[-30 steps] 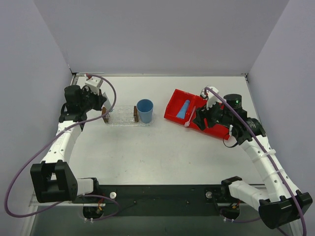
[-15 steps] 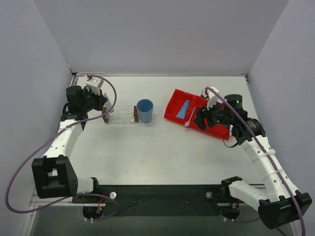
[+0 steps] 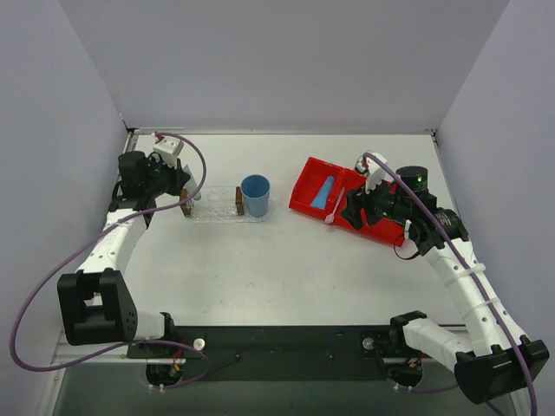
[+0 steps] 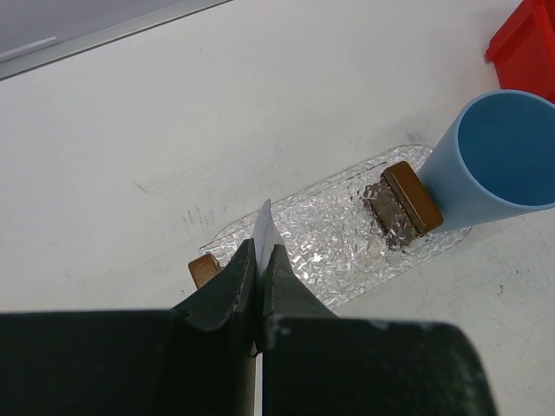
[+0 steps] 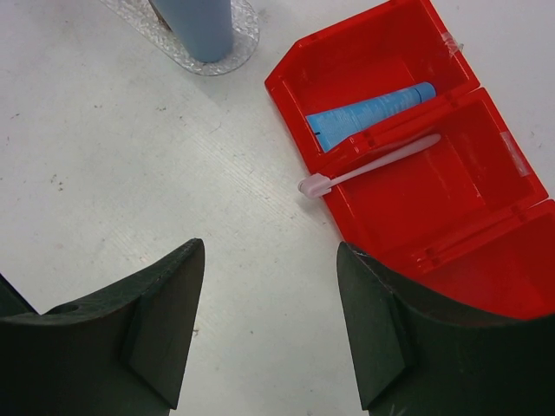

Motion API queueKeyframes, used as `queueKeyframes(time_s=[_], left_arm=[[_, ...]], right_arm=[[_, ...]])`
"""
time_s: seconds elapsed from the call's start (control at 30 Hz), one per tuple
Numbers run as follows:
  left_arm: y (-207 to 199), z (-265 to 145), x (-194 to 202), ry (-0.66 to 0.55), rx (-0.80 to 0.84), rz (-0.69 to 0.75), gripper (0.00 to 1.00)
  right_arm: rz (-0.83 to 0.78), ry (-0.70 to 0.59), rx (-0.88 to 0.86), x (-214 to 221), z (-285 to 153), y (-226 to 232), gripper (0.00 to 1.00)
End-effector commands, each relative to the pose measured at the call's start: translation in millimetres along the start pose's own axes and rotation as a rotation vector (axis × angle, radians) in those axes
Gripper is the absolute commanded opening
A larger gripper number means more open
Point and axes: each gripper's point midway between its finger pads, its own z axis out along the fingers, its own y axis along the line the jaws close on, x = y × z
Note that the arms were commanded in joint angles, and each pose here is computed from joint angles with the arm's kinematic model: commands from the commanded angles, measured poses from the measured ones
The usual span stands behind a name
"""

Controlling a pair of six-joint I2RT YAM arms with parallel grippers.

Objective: Prepare toiletry sets of a toothbrush and toothpaste on the tray

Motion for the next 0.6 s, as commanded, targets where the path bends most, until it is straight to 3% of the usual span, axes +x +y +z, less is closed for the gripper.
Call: queueKeyframes(time_s=[0.0,0.57], left_arm=[[3.7,2.5,-21.9,-0.083,0.008,0.046,0.0],[5.5,10.0,-9.3,-0.059,0.013,0.045,0.0]], right_arm=[[-0.009,-0.044,-0.016,-7.8,-3.7,2.4,0.57],[-0.004,-0.043,-0.02,-7.3,-3.2,2.2,0.57]])
